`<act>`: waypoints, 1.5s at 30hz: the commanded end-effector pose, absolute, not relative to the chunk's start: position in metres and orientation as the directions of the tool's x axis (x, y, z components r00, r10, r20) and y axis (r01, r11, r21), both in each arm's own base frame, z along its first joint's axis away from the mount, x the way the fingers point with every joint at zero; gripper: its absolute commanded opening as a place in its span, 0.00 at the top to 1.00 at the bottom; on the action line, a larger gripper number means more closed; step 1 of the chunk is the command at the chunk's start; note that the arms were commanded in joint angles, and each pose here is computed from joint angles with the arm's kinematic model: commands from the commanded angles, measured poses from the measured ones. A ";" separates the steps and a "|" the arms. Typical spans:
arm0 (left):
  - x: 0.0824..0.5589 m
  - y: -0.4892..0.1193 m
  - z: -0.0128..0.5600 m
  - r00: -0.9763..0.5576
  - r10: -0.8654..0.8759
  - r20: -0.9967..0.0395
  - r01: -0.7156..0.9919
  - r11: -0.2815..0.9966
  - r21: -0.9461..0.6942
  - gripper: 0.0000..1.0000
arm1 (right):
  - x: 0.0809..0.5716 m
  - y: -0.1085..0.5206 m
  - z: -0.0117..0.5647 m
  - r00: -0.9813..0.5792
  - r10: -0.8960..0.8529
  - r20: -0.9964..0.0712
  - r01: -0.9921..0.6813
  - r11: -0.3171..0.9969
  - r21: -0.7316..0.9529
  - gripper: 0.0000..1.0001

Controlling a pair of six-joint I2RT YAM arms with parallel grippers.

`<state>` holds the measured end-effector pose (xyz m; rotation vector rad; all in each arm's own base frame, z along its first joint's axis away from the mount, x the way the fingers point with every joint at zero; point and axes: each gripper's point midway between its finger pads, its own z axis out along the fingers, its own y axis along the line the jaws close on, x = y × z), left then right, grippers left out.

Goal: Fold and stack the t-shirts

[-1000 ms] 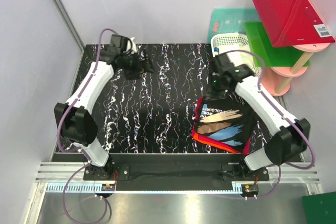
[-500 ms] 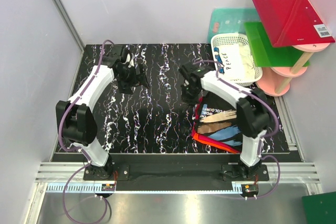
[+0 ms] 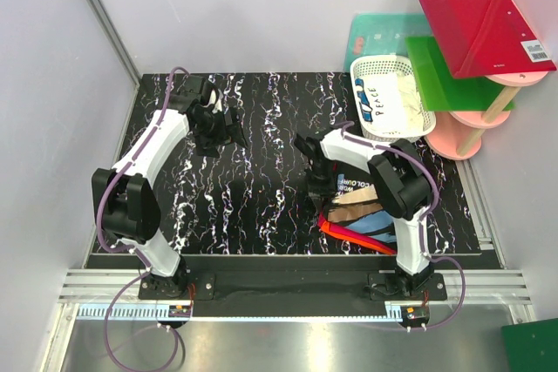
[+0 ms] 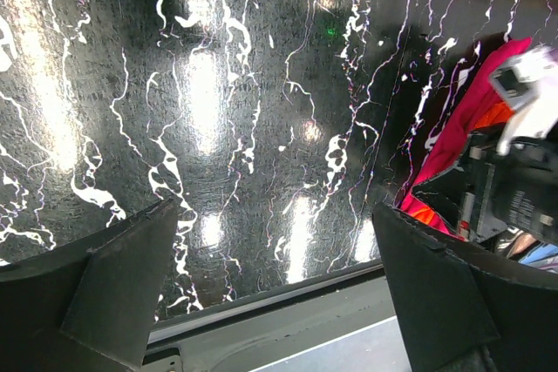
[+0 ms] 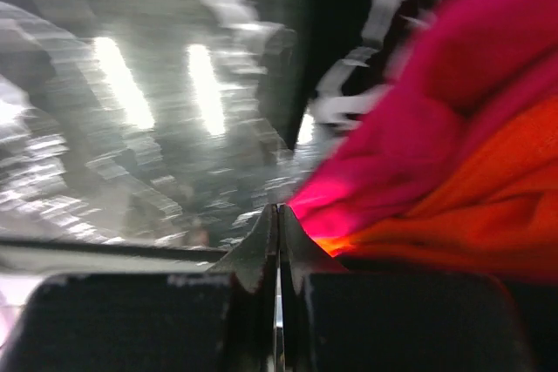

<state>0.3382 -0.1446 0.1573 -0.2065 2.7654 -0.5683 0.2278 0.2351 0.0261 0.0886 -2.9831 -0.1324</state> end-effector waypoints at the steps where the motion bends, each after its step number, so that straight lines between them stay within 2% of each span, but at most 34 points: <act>1: 0.341 -0.142 0.171 -0.926 -0.189 -0.325 -0.043 0.913 -0.407 0.01 | 0.200 0.197 0.005 -0.968 -0.018 0.252 -0.041 0.995 -0.088 1.00; 8: 0.338 -0.141 0.171 -0.926 -0.186 -0.327 -0.041 0.914 -0.404 0.01 | 0.173 0.168 -0.013 -0.946 0.076 0.314 0.005 0.975 -0.220 1.00; 17: 0.336 -0.142 0.171 -0.927 -0.183 -0.326 -0.036 0.912 -0.408 0.01 | 0.170 0.129 -0.012 -0.944 0.175 0.281 0.081 0.946 -0.315 1.00; 22: 0.335 -0.142 0.169 -0.930 -0.182 -0.319 -0.037 0.911 -0.410 0.01 | 0.187 0.122 -0.002 -0.962 0.171 0.215 0.102 0.949 -0.298 1.00; 25: 0.334 -0.142 0.167 -0.932 -0.178 -0.317 -0.036 0.912 -0.408 0.01 | 0.216 0.138 0.020 -0.985 0.126 0.120 0.097 0.969 -0.227 1.00; 26: 0.333 -0.142 0.167 -0.932 -0.178 -0.315 -0.038 0.913 -0.406 0.01 | 0.232 0.144 0.033 -0.993 0.109 0.052 0.095 0.972 -0.213 1.00; 28: 0.332 -0.141 0.167 -0.932 -0.179 -0.315 -0.038 0.913 -0.405 0.01 | 0.247 0.155 0.051 -0.997 0.081 0.007 0.078 0.981 -0.177 1.00; 31: 0.332 -0.141 0.165 -0.934 -0.177 -0.311 -0.038 0.914 -0.405 0.01 | 0.254 0.169 0.059 -0.999 0.045 0.002 0.044 0.989 -0.142 1.00; 38: 0.332 -0.142 0.167 -0.933 -0.178 -0.313 -0.036 0.911 -0.410 0.01 | 0.223 0.188 0.016 -0.978 -0.002 0.210 -0.023 0.995 -0.100 1.00; 45: 0.331 -0.142 0.168 -0.933 -0.174 -0.315 -0.032 0.912 -0.408 0.01 | 0.211 0.165 0.001 -0.968 0.035 0.247 -0.020 0.976 -0.216 1.00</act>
